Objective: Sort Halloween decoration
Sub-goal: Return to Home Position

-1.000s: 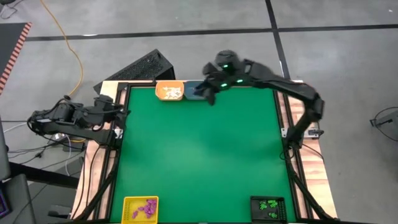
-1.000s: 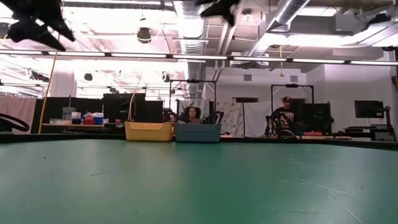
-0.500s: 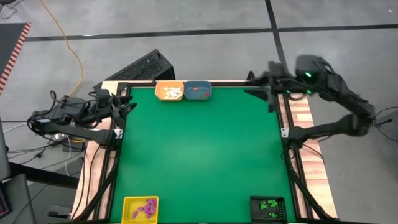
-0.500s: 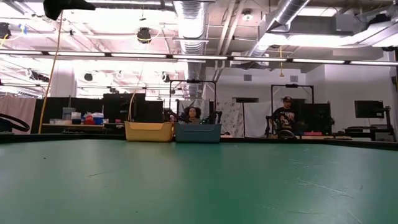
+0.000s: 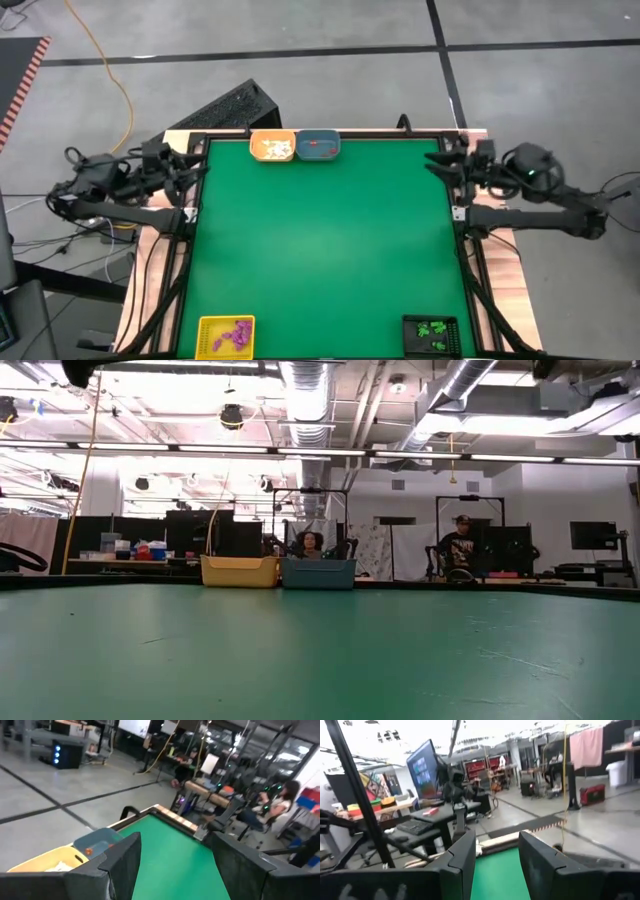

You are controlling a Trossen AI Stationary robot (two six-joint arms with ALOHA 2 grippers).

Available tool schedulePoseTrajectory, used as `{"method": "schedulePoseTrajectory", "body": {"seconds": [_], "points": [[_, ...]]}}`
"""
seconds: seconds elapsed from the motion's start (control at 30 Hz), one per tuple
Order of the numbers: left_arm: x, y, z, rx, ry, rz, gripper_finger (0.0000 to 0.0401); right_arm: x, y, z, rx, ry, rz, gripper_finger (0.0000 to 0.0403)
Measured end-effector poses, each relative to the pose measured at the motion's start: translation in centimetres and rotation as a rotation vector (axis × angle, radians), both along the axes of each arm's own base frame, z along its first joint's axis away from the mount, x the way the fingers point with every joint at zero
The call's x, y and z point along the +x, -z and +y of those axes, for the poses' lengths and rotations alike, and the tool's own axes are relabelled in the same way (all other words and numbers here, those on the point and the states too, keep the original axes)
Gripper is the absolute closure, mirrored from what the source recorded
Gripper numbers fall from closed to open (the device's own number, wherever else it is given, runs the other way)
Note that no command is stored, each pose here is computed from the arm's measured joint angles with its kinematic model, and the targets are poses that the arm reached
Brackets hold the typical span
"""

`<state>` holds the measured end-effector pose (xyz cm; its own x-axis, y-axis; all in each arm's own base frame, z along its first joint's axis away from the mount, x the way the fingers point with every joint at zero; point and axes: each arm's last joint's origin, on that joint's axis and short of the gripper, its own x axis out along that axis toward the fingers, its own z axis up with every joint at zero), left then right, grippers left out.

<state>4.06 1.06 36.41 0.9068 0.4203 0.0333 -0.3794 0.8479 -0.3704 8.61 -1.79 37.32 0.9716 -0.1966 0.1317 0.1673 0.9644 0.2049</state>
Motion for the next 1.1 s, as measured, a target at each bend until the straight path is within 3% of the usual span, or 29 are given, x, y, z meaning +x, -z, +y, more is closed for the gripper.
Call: {"method": "schedulePoseTrajectory", "body": {"seconds": [0.33, 0.47, 0.73, 0.93, 1.1], "points": [[-2.9, 4.8, 0.1, -0.019, 0.094, -0.151, 0.017, -1.2, 5.5, 0.4, 0.051, -0.009, -0.063, 0.0253], [-2.2, 6.2, -0.1, -0.013, 0.132, -0.065, 0.017, -1.7, 7.7, 0.4, 0.055, 0.016, -0.06, 0.0253], [-0.9, 7.7, -0.6, 0.004, 0.255, -0.032, 0.017, -2.2, 11.8, 0.5, 0.068, 0.015, -0.08, 0.0253], [0.4, 9.8, -0.8, -0.009, 0.295, 0.04, 0.017, -0.8, 14.4, 0.3, 0.085, 0.022, -0.03, 0.0253], [1.8, 11.9, -1.2, -0.041, 0.368, 0.072, 0.017, -0.1, 16.1, 0.2, 0.078, 0.02, -0.091, 0.0253]]}}
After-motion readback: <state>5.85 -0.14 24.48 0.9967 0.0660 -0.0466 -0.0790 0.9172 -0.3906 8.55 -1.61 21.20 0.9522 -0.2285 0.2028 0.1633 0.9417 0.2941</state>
